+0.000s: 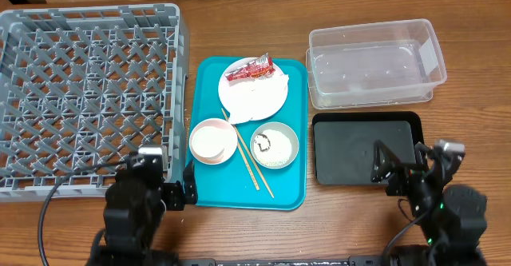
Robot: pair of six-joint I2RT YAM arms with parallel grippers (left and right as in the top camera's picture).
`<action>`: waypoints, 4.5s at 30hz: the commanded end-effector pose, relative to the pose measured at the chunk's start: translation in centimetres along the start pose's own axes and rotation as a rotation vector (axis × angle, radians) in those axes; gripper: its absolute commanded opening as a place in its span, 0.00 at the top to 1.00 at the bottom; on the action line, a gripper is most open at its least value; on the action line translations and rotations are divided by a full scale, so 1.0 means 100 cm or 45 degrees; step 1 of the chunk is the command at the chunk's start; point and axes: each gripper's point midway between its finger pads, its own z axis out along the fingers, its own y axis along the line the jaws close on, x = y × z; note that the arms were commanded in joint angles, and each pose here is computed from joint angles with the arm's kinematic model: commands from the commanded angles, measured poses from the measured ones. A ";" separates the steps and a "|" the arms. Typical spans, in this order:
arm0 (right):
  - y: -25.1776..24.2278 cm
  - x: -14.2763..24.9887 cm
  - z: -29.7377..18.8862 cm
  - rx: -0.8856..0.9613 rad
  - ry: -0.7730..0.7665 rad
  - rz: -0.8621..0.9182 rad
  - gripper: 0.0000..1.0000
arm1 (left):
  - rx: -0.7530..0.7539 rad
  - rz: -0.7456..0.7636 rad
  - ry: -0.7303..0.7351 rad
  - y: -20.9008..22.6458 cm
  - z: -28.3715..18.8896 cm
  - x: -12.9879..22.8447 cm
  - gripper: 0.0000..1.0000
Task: Sort waste into correct bins and load items into the dishwasher
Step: 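Raise both arms from rest toward the tray, then grasp the tissue on the white plate with the right gripper, then drop the tissue into the clear plastic bin with the right gripper, then grasp the red snack wrapper on the plate with the right gripper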
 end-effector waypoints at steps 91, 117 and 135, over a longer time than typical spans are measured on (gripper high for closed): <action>0.094 -0.047 0.225 0.152 0.825 -0.149 0.96 | -0.236 -0.403 0.717 0.058 0.007 -0.005 0.00; 0.158 -0.023 0.211 -0.261 0.916 -0.425 0.00 | -0.236 -0.403 0.709 0.058 0.007 -0.007 0.00; 0.214 0.023 0.264 -0.544 0.794 -0.964 0.00 | -0.235 -0.402 0.709 0.058 0.007 -0.007 0.00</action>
